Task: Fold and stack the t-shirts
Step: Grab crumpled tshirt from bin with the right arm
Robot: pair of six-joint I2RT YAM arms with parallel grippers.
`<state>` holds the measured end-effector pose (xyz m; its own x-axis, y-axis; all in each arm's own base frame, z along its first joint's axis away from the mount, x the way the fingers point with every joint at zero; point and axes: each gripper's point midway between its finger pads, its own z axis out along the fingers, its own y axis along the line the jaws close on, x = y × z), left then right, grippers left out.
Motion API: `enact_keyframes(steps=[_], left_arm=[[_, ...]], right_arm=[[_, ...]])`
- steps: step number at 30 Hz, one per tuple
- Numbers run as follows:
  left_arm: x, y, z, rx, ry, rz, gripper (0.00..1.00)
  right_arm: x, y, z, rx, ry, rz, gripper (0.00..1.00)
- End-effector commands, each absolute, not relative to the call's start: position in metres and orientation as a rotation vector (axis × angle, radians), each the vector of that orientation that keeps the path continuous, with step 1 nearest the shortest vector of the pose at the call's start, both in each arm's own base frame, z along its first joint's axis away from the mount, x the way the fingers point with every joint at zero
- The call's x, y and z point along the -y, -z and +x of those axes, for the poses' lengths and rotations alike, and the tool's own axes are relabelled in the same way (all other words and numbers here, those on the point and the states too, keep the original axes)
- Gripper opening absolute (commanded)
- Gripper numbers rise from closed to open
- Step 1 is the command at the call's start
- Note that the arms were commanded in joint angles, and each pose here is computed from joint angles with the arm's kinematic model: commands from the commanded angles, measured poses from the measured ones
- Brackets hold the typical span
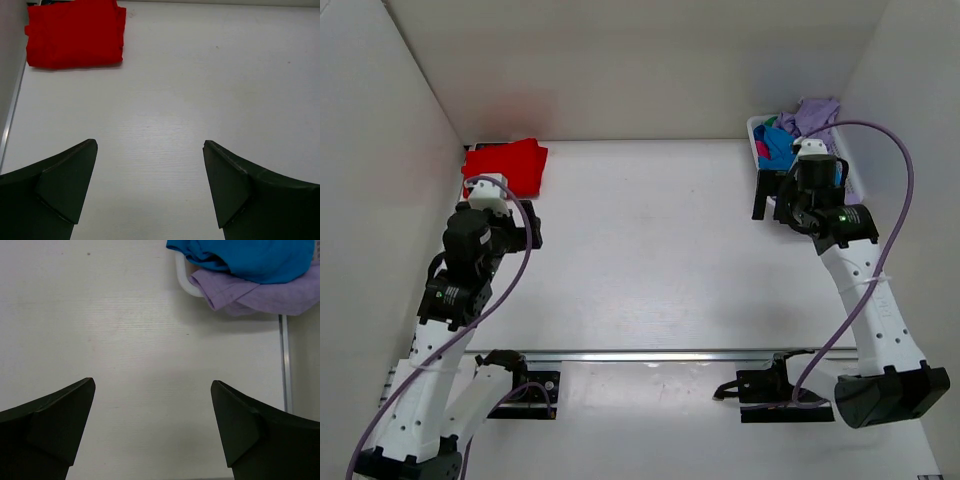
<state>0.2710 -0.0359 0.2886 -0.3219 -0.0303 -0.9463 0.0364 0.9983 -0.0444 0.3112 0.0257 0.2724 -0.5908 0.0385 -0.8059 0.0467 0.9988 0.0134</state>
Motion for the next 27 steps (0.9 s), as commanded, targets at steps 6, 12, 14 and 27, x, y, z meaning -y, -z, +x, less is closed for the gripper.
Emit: enact_keyframes(steps=[6, 12, 14, 27], left_arm=[[0.075, -0.271, 0.304, -2.015, 0.283, 0.005, 0.98], [0.073, -0.258, 0.339, -2.085, 0.203, -0.019, 0.99], [0.062, -0.245, 0.354, -2.166, 0.063, -0.050, 0.99], [0.038, -0.211, 0.363, -2.262, -0.179, -0.071, 0.97]], right_arm=[[0.042, -0.280, 0.391, -2.139, 0.153, 0.176, 0.99], [0.080, -0.252, 0.467, -2.224, 0.316, 0.184, 0.70], [0.088, -0.237, 0.481, -2.254, 0.330, 0.198, 0.63], [0.116, -0.161, 0.513, -2.497, 0.336, 0.357, 0.21]])
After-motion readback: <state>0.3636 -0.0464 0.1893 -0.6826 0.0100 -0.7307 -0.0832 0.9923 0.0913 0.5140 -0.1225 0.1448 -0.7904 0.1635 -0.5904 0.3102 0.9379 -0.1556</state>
